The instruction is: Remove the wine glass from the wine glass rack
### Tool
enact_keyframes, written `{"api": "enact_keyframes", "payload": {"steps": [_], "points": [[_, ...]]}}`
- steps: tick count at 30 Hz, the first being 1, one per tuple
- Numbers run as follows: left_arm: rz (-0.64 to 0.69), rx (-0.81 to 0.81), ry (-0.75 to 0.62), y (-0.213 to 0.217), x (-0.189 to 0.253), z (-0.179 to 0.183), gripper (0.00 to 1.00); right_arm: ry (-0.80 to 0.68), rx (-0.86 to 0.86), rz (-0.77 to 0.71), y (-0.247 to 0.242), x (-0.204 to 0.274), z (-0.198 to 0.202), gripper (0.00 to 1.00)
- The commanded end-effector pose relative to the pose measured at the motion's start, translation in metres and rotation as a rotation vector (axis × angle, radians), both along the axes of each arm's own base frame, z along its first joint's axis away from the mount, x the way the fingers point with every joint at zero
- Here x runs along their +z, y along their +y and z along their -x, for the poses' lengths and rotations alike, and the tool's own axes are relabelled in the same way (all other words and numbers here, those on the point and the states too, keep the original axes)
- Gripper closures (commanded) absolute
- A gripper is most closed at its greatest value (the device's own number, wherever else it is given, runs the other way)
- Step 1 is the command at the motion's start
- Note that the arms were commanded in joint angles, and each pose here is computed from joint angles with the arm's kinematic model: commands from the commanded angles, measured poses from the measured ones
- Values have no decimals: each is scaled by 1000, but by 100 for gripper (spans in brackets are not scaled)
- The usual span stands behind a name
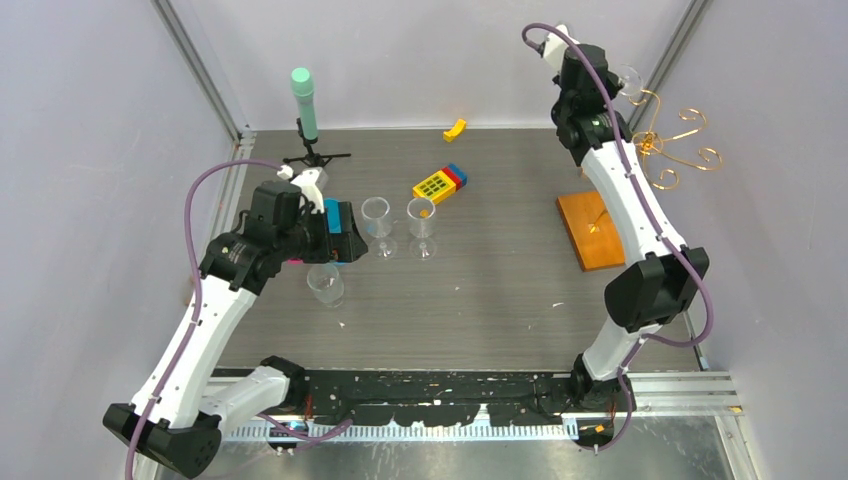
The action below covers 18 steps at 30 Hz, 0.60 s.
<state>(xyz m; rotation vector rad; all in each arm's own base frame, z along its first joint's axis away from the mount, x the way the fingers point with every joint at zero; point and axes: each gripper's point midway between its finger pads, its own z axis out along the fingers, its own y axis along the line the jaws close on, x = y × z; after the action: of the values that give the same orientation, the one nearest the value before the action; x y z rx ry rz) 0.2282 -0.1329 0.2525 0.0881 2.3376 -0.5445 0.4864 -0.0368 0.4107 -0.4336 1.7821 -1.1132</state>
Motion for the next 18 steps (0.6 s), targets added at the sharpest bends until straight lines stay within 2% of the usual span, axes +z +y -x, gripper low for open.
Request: {"api": "enact_keyframes", "payload": {"steps": [1,6,11,15,18], "points": [[23,3,-67,-1,16,-6,0,-160,86,-69,34,36,-12,100],[26,4,-77,-1,20,-5,0,-160,196,-112,76,33,-14,100],[38,-2,-95,-1,27,-4,0,-148,299,-152,113,34,3,100],[79,-42,-94,-10,35,0,0,-113,392,-176,130,39,34,100],[147,-120,-107,-25,45,6,0,-90,464,-222,134,48,73,100]]}}
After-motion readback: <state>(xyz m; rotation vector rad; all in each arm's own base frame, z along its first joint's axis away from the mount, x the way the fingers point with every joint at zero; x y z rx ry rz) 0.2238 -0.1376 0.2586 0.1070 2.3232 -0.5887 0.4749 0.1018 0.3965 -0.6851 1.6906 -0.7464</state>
